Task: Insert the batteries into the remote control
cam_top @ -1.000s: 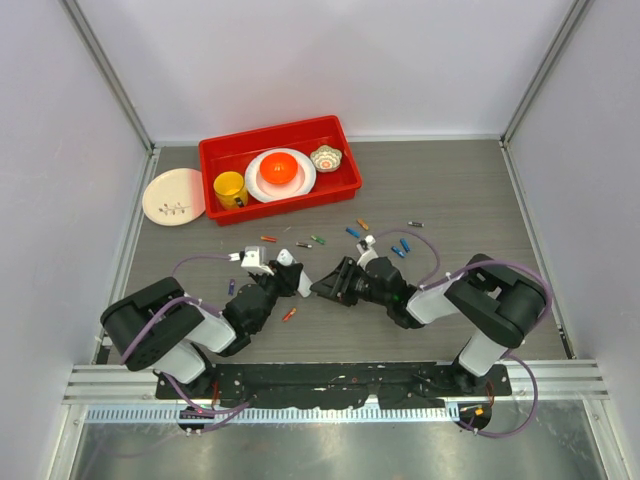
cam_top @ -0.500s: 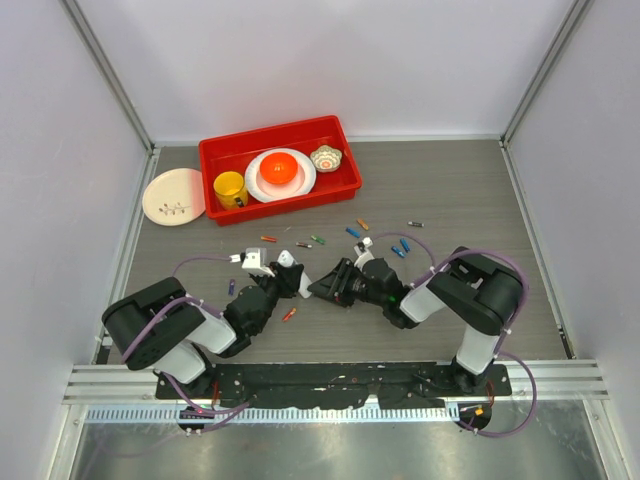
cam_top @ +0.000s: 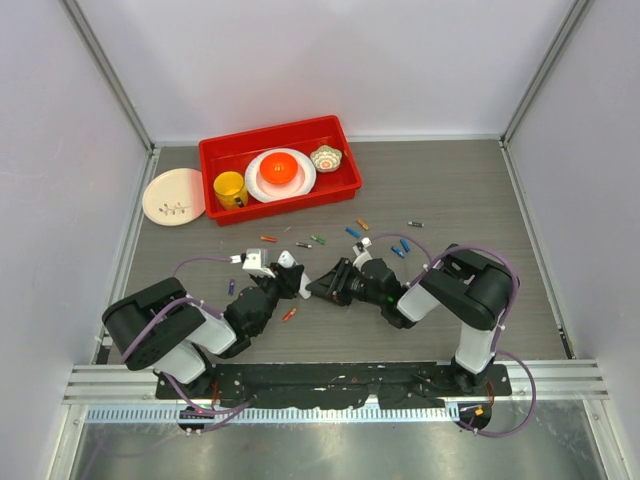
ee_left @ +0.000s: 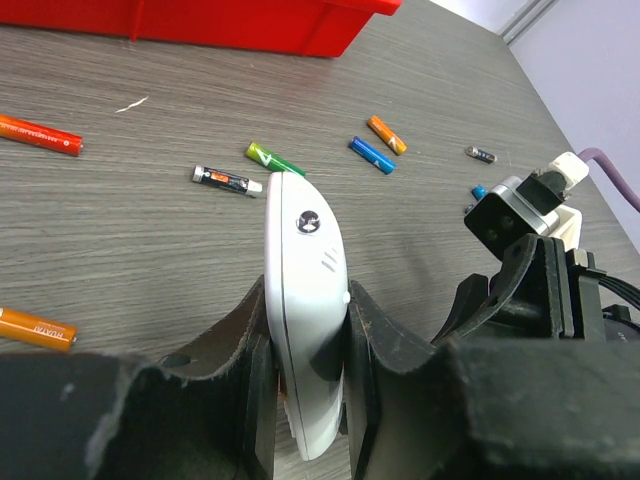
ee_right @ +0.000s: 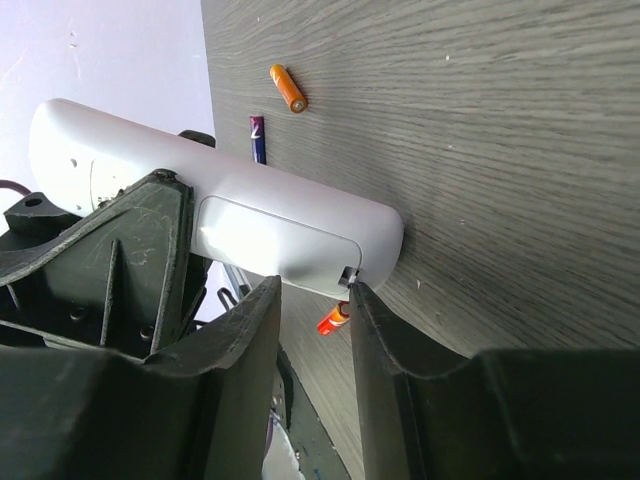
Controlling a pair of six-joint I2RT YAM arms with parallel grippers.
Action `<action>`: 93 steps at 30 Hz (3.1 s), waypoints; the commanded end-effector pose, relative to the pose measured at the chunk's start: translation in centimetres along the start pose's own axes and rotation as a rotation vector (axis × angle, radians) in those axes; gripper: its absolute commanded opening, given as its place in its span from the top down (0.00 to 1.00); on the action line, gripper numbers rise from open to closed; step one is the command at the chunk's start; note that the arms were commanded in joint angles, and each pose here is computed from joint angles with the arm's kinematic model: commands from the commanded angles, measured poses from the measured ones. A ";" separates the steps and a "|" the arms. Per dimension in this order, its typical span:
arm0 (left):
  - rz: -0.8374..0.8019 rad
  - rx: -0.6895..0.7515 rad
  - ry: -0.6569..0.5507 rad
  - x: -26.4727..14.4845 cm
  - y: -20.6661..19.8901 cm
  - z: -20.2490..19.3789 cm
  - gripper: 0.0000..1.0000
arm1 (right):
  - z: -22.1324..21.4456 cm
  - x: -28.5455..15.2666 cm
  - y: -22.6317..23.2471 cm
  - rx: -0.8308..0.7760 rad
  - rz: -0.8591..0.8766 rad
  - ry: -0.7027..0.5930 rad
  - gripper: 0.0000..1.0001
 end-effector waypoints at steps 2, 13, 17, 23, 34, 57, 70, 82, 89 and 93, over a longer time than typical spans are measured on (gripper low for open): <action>-0.085 -0.099 -0.190 0.1 -2.0 3.4 1.00 | 0.5 0.5 1.4 -0.005 0.077 -0.013 0.61; -0.085 -0.102 -0.186 0.0 -1.9 3.3 1.00 | 0.4 0.3 0.8 0.001 0.055 -0.023 0.57; -0.078 -0.100 -0.187 0.0 -1.8 3.2 1.00 | 0.5 0.3 0.8 0.002 0.053 -0.025 0.53; -0.072 -0.096 -0.187 0.0 -1.7 3.2 1.00 | 0.3 0.1 0.6 0.003 0.046 -0.025 0.48; -0.085 -0.109 -0.178 0.0 -1.9 3.1 1.00 | 0.4 0.4 0.4 0.014 0.048 -0.030 0.53; -0.096 -0.116 -0.163 0.0 -2.1 2.7 1.00 | 0.9 0.7 0.6 0.008 0.058 -0.048 0.63; -0.099 -0.118 -0.155 0.0 -2.2 2.5 1.00 | 1.1 1.0 1.3 -0.010 0.078 -0.048 0.67; -0.101 -0.117 -0.146 0.1 -2.2 2.3 1.00 | 1.2 1.1 1.8 -0.013 0.092 -0.047 0.70; -0.106 -0.118 -0.145 0.1 -2.3 2.3 1.00 | 1.3 1.3 2.0 -0.017 0.102 -0.046 0.75; -0.111 -0.118 -0.143 0.1 -2.4 2.3 1.00 | 1.4 1.4 2.2 -0.018 0.105 -0.046 0.78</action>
Point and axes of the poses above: each gripper's point midway between its finger pads, its own x axis out along the fingers, its own y axis along the line the jaws close on, z = x × y, the point moved 8 cm from there along -x, back along the fingers, and after that the axes turned 1 degree about x, right-handed, at the moved point
